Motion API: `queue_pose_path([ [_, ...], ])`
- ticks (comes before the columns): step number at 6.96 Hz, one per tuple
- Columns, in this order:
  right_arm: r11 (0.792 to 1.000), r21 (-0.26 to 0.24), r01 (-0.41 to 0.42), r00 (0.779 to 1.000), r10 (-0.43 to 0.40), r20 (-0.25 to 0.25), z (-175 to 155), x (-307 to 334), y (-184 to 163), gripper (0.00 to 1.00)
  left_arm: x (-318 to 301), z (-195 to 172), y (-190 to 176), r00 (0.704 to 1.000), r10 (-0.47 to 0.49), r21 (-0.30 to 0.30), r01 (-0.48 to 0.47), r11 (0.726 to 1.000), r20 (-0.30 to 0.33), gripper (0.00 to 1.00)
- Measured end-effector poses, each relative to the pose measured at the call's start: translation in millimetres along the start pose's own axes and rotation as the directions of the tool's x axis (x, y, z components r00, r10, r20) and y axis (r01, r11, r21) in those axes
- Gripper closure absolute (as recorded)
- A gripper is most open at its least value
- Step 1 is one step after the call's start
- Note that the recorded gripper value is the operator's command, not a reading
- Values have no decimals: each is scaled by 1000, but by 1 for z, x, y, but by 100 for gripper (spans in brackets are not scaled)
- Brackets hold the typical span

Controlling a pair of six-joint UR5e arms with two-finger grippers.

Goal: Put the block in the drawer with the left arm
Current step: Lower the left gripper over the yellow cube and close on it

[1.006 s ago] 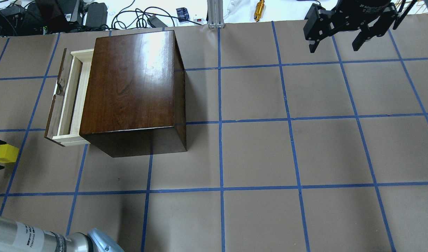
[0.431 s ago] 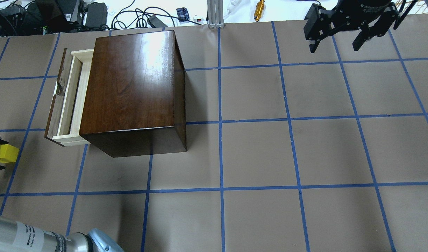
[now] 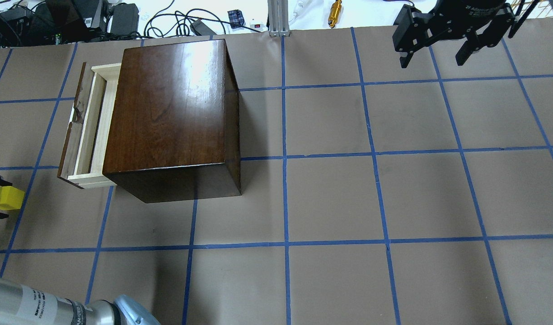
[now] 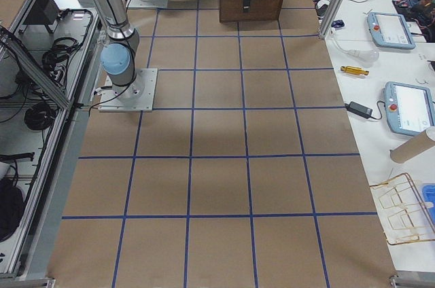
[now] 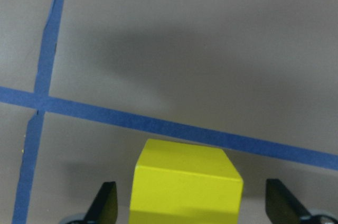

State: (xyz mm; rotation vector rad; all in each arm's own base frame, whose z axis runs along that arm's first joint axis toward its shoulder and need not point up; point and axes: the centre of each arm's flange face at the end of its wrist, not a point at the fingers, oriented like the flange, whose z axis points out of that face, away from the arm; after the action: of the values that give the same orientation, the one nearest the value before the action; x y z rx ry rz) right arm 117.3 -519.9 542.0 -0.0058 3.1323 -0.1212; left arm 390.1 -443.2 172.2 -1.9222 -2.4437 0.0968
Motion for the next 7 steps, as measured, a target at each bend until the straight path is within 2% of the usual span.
queue_pose_path([
  [1, 1000, 0, 0, 1000, 0, 1, 0, 0, 0, 0, 0, 1, 0, 1000, -11, -1, 11, 1000, 0, 0],
  [2, 1000, 0, 1, 1000, -1, 1, 0, -1, 0, 0, -1, 2, 0, 1000, -12, -1, 12, 1000, 0, 18],
  [4, 1000, 0, 1, 1000, -1, 1, 0, 0, 0, 0, -1, 3, 0, 1000, -2, 1, 2, 1000, 0, 48],
  [5, 1000, 0, 0, 1000, 0, 1, 0, 0, 0, 0, -1, 3, 0, 1000, 10, 0, -10, 1000, 2, 67],
  [7, 1000, 0, 0, 1000, 0, 0, 0, 0, 0, 0, -1, 3, 0, 999, 32, -2, -32, 999, 4, 86],
])
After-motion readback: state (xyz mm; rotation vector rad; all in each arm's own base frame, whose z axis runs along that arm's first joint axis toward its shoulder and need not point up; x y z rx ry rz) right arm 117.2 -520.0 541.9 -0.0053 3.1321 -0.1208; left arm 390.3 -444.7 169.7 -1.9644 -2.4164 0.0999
